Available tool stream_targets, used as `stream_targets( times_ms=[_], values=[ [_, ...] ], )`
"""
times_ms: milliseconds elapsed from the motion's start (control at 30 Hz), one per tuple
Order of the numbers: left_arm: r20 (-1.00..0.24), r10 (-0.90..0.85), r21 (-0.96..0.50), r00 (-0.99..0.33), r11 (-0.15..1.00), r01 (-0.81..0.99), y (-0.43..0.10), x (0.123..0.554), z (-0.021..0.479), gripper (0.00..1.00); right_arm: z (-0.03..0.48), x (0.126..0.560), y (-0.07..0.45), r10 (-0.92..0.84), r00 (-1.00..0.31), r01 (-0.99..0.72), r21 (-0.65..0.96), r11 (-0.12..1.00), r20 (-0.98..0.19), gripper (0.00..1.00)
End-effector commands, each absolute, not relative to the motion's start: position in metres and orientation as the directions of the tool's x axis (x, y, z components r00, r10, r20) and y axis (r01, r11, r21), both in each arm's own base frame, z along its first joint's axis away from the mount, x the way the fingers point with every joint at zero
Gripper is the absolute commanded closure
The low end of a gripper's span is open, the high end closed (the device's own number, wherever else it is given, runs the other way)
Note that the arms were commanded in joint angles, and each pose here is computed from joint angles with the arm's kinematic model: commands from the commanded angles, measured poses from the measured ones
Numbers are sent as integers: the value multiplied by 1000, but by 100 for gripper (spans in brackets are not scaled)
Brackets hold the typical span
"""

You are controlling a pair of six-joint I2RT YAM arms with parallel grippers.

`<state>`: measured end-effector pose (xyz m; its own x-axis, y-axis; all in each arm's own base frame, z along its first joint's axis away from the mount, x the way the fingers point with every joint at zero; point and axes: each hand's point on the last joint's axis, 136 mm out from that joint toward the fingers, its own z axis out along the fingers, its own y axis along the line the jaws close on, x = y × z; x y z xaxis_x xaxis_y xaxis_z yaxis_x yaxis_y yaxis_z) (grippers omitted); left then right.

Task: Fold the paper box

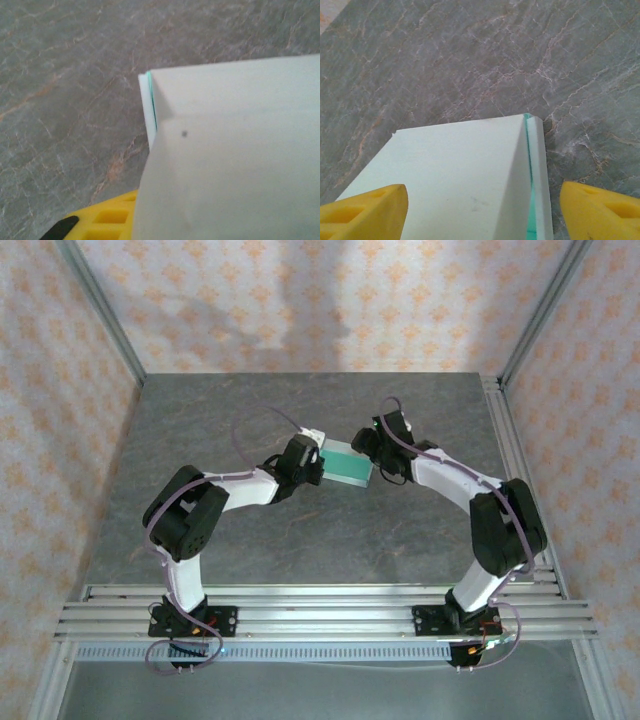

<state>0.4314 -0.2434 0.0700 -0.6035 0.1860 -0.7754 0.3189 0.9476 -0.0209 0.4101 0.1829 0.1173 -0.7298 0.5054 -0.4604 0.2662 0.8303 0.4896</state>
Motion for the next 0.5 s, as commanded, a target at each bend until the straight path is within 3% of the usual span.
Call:
stream_targets(
  times_ms=[0, 200, 333, 467],
  values=[
    [-736, 203, -20, -646, 947, 320, -239, 418, 57, 74, 108, 412, 178, 527, -719, 294, 490, 821, -453, 21],
    [-742, 179, -52, -646, 945, 322, -234, 404, 64, 63, 102, 412, 179, 527, -724, 295, 490, 820, -445, 21],
    [-757, 170, -77, -631, 936, 345, -231, 390, 76, 30, 96, 412, 177, 529, -728, 302, 488, 819, -436, 21],
    [-759, 178, -100, -626, 919, 382, -230, 374, 89, 12, 90, 412, 178, 527, -738, 303, 491, 817, -422, 21]
  ],
)
